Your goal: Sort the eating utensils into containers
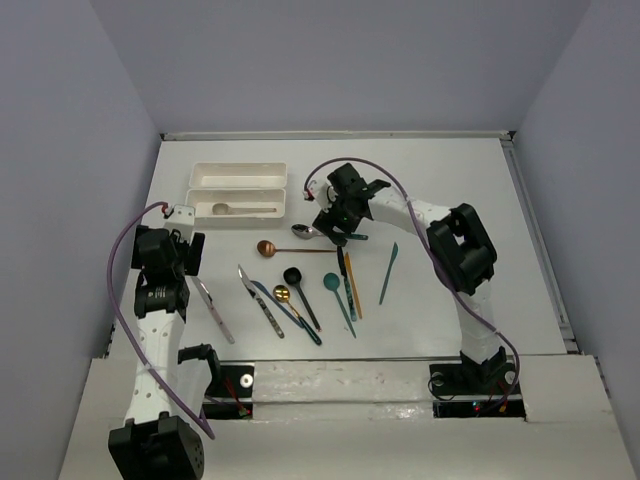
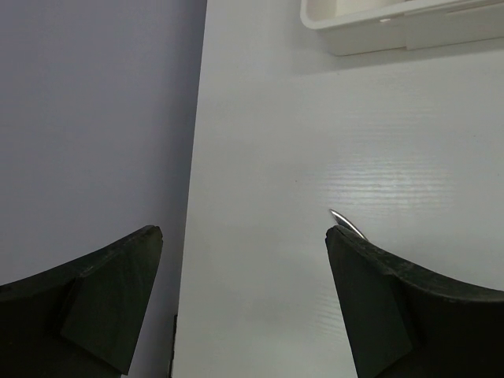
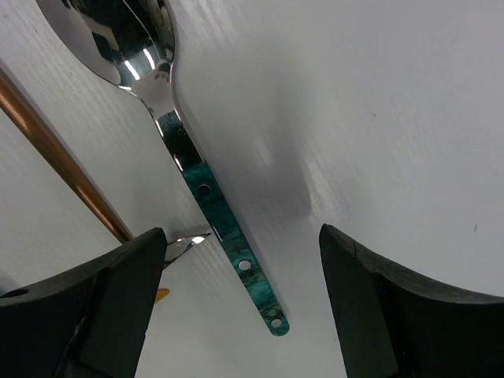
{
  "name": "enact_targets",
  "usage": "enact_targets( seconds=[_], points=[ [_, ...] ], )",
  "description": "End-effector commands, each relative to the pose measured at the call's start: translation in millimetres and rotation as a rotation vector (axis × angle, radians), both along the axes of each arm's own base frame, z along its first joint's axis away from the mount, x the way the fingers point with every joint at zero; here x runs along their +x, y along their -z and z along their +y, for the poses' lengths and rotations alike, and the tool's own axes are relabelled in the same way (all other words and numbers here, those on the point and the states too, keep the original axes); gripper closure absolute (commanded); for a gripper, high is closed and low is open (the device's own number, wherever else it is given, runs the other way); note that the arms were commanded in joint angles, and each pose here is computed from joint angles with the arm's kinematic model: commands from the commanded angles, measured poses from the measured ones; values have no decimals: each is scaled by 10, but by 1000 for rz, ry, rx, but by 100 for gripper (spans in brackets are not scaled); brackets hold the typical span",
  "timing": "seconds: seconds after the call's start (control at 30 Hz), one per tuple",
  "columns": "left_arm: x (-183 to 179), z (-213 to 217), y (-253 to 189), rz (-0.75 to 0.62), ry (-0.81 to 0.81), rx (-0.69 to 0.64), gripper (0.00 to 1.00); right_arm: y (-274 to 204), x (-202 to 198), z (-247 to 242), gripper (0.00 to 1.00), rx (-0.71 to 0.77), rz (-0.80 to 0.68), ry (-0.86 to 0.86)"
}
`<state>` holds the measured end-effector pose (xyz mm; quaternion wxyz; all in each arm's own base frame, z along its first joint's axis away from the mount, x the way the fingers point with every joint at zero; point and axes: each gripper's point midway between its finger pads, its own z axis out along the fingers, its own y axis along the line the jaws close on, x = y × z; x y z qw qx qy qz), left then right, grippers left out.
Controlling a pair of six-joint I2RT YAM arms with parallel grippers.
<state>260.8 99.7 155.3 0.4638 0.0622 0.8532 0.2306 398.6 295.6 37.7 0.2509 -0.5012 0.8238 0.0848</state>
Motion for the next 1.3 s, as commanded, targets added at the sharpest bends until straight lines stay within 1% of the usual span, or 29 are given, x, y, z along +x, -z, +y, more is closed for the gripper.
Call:
enact_targets(
  seconds=[0.0, 0.07, 0.17, 0.23, 0.4, 0.5, 0.57, 0.6, 0.63, 0.67, 0.7, 0.73, 0.83, 0.87, 0.9, 0.97, 1.07, 1.1, 1.13, 1.17, 1.2, 1.23, 1.27],
  points=[
    [30, 27, -84, -33, -5, 10, 1, -256, 119, 188, 19, 66, -38, -27],
    [37, 22, -93, -36, -3, 7, 1, -147, 135, 160, 21, 41, -28, -16],
    [40, 28, -96, -36, -7, 7, 1, -16, 159, 113, 29, 5, -22, -2],
    [42, 31, -91, -36, -8, 9, 1, 24, 191, 84, 38, -17, -31, 5],
    [44, 60, -106, -37, -19, 20, 1, 67, 116, 107, 40, -4, -6, -32],
    [47, 67, -98, -37, -21, 24, 1, 14, 106, 98, 42, -1, -18, -42],
    [54, 66, -96, -38, -19, 24, 1, 43, 146, 56, 57, -27, -34, -35],
    [58, 66, -106, -41, -20, 23, 1, 45, 172, 48, 69, -37, -44, -37],
    [58, 65, -105, -42, -21, 22, 1, 67, 212, 11, 75, -61, -59, -28],
    [58, 68, -102, -40, -22, 22, 1, 97, 255, -4, 80, -77, -73, -23],
    [60, 66, -108, -43, -21, 22, 1, 102, 290, -25, 82, -91, -87, -18],
    [58, 63, -91, -40, -19, 22, 1, 126, 353, -98, 86, -136, -114, -4],
    [57, 57, -46, -33, -12, 23, 1, 90, 490, -177, 94, -193, -167, 22],
    [51, 59, -18, -30, -13, 24, 1, 71, 533, -233, 100, -226, -190, 29],
    [50, 61, -10, -30, -14, 25, 1, 41, 556, -252, 100, -237, -204, 32],
    [43, 71, 14, -28, -19, 29, 1, -40, 605, -299, 100, -261, -236, 42],
    [39, 87, 17, -30, -26, 36, 1, -339, 697, -333, 100, -255, -308, 86],
    [35, 94, 16, -31, -30, 38, 1, -471, 737, -311, 100, -232, -336, 102],
    [35, 93, 19, -31, -30, 39, 1, -625, 768, -278, 100, -192, -360, 136],
    [40, 97, 14, -35, -32, 38, 1, -930, 800, -241, 100, -135, -408, 161],
    [47, 87, 17, -38, -28, 34, 1, -1179, 858, -144, 100, -58, -453, 175],
    [64, 76, 5, -48, -27, 23, 1, -1574, 851, 37, 100, 67, -515, 184],
    [66, 74, 14, -47, -30, 18, 1, -1575, 819, 88, 100, 81, -508, 189]
  ],
)
